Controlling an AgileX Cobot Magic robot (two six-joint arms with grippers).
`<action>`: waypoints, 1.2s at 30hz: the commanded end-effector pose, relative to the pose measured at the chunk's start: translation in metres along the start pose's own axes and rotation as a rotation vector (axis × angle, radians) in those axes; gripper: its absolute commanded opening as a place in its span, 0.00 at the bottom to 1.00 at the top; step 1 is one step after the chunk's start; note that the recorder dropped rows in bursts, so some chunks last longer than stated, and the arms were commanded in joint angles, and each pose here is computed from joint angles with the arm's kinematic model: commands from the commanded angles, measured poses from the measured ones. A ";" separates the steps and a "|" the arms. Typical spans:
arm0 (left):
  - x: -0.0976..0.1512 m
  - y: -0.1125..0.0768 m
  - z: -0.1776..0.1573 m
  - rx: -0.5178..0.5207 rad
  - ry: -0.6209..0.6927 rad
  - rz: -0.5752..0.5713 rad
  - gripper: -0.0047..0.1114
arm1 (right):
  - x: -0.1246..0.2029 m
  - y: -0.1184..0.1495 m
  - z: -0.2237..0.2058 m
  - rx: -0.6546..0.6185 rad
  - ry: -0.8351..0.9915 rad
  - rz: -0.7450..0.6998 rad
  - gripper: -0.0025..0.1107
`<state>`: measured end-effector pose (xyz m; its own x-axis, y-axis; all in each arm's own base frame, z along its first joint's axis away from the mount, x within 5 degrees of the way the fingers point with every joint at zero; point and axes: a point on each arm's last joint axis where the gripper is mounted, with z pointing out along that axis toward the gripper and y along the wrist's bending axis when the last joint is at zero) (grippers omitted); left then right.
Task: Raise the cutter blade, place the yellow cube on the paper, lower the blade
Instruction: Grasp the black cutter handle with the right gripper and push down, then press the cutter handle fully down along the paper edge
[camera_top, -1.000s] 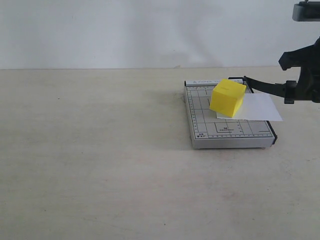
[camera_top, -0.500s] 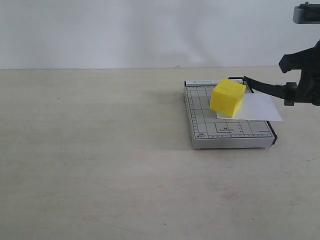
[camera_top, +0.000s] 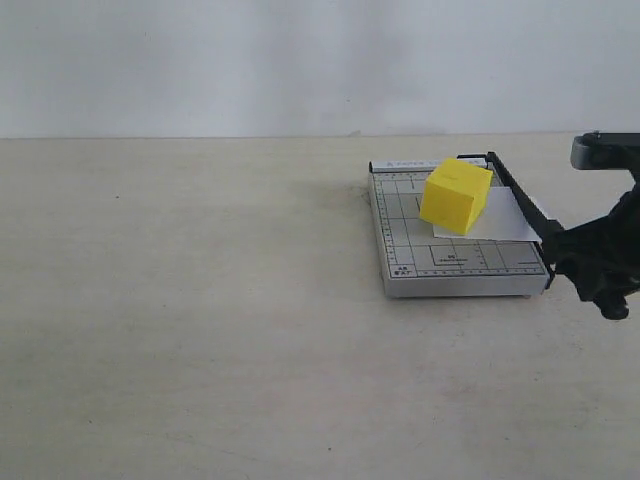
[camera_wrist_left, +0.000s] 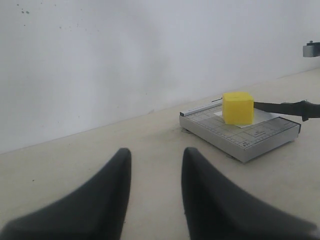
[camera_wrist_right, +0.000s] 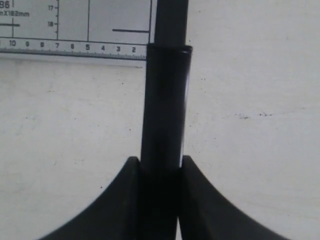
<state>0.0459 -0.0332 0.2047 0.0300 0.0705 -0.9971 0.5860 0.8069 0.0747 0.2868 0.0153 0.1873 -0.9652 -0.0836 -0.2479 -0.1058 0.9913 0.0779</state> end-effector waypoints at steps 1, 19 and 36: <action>0.001 0.000 0.000 -0.001 0.002 0.008 0.33 | 0.025 -0.002 0.014 0.001 0.130 -0.026 0.05; 0.001 0.000 0.000 -0.001 0.002 0.008 0.33 | 0.029 -0.003 0.021 0.013 0.085 -0.023 0.05; 0.001 0.000 0.000 -0.001 0.002 0.008 0.33 | 0.026 -0.003 0.022 0.019 0.053 -0.029 0.05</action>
<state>0.0459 -0.0332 0.2047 0.0300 0.0705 -0.9971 0.5860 0.8069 0.0747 0.2783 0.0146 0.1701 -0.9511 -0.0710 -0.3008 -0.0953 0.9932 0.0668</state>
